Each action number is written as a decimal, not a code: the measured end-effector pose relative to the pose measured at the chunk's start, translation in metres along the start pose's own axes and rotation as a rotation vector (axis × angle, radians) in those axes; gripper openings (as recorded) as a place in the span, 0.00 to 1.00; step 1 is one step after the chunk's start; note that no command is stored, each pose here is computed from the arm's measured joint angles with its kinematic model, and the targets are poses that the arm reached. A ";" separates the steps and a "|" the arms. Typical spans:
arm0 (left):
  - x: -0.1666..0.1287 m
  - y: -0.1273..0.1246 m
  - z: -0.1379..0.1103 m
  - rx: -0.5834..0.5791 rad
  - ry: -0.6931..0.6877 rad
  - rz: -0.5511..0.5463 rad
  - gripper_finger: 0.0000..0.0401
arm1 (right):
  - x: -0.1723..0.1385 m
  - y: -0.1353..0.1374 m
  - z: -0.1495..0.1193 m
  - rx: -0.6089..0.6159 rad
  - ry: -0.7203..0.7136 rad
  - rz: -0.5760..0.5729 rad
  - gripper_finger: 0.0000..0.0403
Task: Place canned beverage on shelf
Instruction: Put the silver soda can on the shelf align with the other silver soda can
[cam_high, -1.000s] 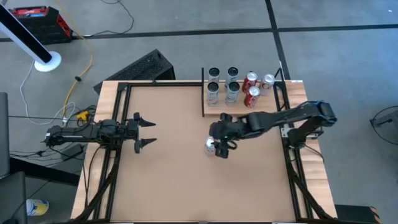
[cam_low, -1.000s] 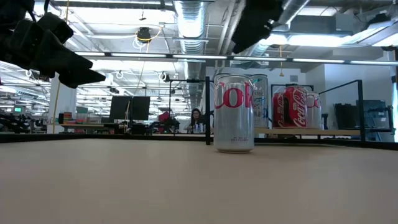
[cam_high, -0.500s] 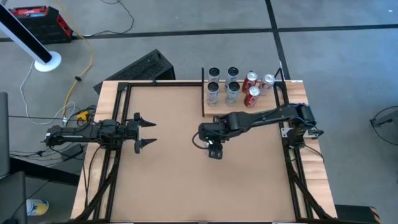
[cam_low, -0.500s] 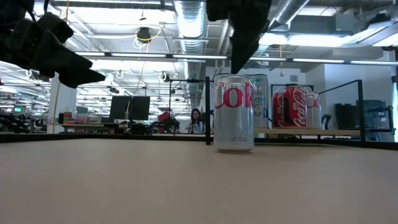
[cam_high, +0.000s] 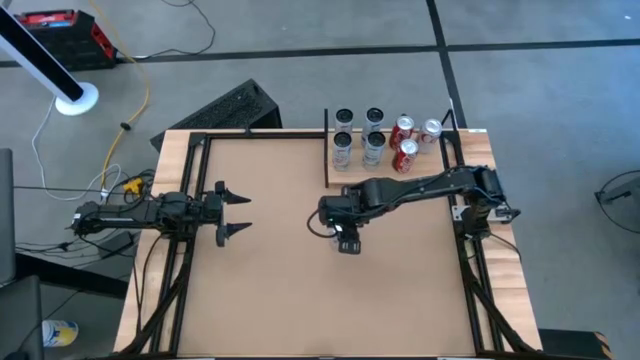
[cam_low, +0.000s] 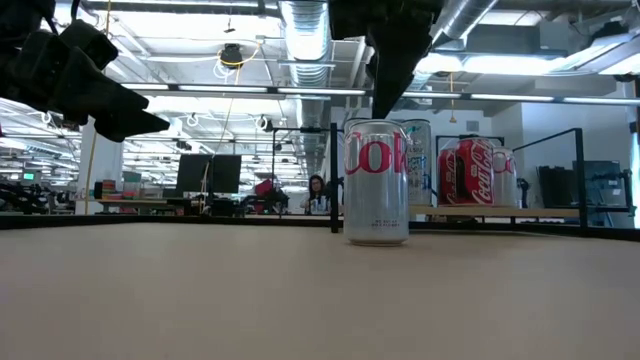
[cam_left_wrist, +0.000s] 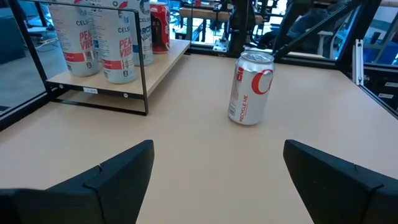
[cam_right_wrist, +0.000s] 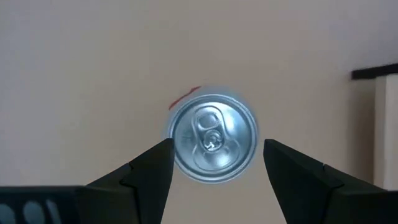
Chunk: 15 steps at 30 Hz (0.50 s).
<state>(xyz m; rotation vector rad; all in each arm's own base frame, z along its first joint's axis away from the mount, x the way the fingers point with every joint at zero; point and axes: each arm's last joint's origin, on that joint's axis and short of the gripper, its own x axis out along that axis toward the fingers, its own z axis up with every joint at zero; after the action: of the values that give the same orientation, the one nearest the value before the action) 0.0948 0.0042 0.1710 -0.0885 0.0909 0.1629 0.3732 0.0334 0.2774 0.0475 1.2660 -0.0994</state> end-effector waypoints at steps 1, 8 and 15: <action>0.000 0.000 0.000 0.000 0.000 0.000 0.86 | 0.000 0.000 0.000 -0.022 -0.003 0.000 0.68; 0.000 0.000 0.000 -0.001 0.000 0.000 0.85 | 0.000 -0.002 0.004 -0.038 -0.033 0.002 0.68; 0.000 0.000 0.000 -0.001 0.000 0.000 0.85 | 0.000 -0.002 0.005 0.023 -0.053 0.008 0.68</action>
<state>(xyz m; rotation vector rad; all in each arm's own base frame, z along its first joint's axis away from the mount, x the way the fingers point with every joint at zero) 0.0948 0.0042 0.1708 -0.0895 0.0912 0.1633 0.3781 0.0311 0.2793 0.0693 1.2119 -0.1080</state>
